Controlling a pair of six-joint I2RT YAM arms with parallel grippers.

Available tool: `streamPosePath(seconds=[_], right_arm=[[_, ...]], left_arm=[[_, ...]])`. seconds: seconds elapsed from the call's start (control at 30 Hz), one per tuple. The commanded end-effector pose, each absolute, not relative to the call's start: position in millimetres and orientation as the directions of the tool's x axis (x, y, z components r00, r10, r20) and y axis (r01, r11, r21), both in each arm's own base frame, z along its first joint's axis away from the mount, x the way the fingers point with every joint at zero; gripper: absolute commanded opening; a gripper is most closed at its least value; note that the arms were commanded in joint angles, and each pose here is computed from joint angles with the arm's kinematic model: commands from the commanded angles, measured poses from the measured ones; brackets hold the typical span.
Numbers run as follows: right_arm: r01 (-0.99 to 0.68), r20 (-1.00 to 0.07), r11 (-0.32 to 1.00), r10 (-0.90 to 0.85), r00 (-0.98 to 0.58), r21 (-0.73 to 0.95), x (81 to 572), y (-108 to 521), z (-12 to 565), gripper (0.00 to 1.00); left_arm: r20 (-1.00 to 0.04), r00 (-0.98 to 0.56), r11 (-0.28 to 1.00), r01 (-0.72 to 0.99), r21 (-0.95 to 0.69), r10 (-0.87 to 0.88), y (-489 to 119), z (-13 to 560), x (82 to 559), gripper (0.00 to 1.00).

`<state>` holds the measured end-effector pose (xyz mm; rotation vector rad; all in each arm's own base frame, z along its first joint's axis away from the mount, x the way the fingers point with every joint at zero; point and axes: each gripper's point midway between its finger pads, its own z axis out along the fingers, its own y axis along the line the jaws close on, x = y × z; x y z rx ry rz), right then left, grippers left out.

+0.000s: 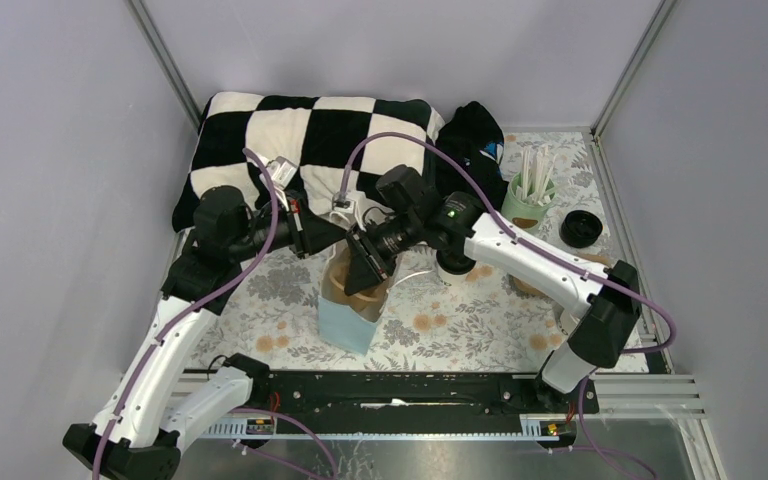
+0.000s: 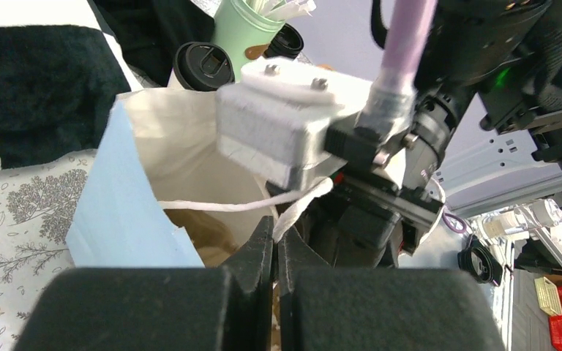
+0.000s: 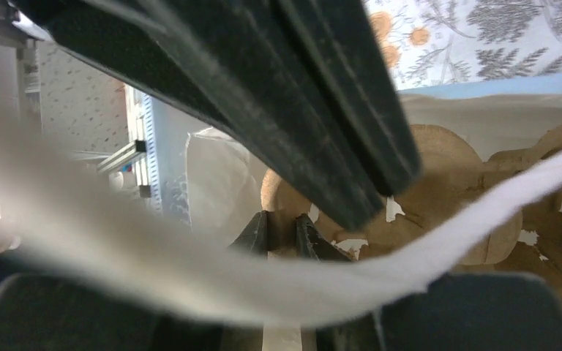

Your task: Pack the takeout coffee

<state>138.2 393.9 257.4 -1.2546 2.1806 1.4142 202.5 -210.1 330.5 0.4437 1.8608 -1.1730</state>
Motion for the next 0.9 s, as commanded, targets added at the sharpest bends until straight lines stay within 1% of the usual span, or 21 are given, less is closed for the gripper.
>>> streamPosePath(seconds=[0.0, 0.1, 0.2, 0.37, 0.5, 0.53, 0.57, 0.63, 0.7, 0.73, 0.8, 0.87], right_arm=[[-0.747, -0.638, 0.002, -0.520, -0.568, 0.664, 121.7, 406.7, 268.7, 0.00], [-0.790, -0.637, 0.076, -0.546, -0.543, 0.609, 131.3, 399.3, 251.5, 0.00], [-0.858, -0.668, 0.145, -0.568, -0.480, 0.493, 148.9, 390.9, 237.8, 0.00], [-0.932, -0.743, 0.101, -0.577, -0.340, 0.348, 159.0, 393.8, 241.0, 0.00], [-0.951, -0.730, 0.096, -0.621, -0.287, 0.293, 148.4, 400.3, 230.2, 0.00], [-0.955, -0.720, 0.104, -0.636, -0.278, 0.277, 145.7, 401.3, 225.0, 0.04], [-0.956, -0.712, 0.104, -0.645, -0.276, 0.276, 141.5, 402.2, 220.8, 0.08], [-0.952, -0.698, 0.129, -0.654, -0.292, 0.278, 137.6, 401.9, 216.7, 0.30], [-0.939, -0.702, 0.169, -0.627, -0.337, 0.300, 137.4, 402.4, 227.4, 0.58], [-0.930, -0.713, 0.193, -0.599, -0.364, 0.313, 137.9, 403.5, 236.9, 0.67], [-0.908, -0.726, 0.263, -0.545, -0.419, 0.327, 142.6, 401.6, 254.2, 0.78], [-0.886, -0.738, 0.335, -0.497, -0.456, 0.322, 150.9, 398.5, 272.9, 0.83]], left_arm=[[-0.849, -0.498, 0.466, 0.717, -0.519, -0.179, -213.4, 349.3, 206.2, 0.00], [-0.853, -0.491, 0.476, 0.716, -0.511, -0.177, -212.6, 348.6, 207.9, 0.00], [-0.848, -0.498, 0.482, 0.706, -0.519, -0.183, -212.2, 346.0, 209.6, 0.00], [-0.845, -0.496, 0.509, 0.684, -0.522, -0.201, -208.6, 343.6, 212.7, 0.00], [-0.842, -0.495, 0.540, 0.657, -0.526, -0.217, -204.4, 341.7, 216.8, 0.00], [-0.841, -0.492, 0.545, 0.653, -0.526, -0.223, -203.5, 341.8, 217.7, 0.00], [-0.841, -0.492, 0.549, 0.649, -0.527, -0.226, -203.0, 341.4, 218.3, 0.00], [-0.841, -0.491, 0.552, 0.646, -0.527, -0.228, -202.6, 340.8, 218.8, 0.00], [-0.841, -0.490, 0.555, 0.643, -0.527, -0.230, -201.9, 340.3, 218.9, 0.00], [-0.842, -0.489, 0.556, 0.644, -0.525, -0.229, -201.5, 340.8, 218.4, 0.00], [-0.840, -0.490, 0.568, 0.633, -0.526, -0.232, -199.4, 339.0, 219.0, 0.00], [-0.837, -0.493, 0.578, 0.621, -0.529, -0.237, -197.5, 338.0, 219.1, 0.00]])
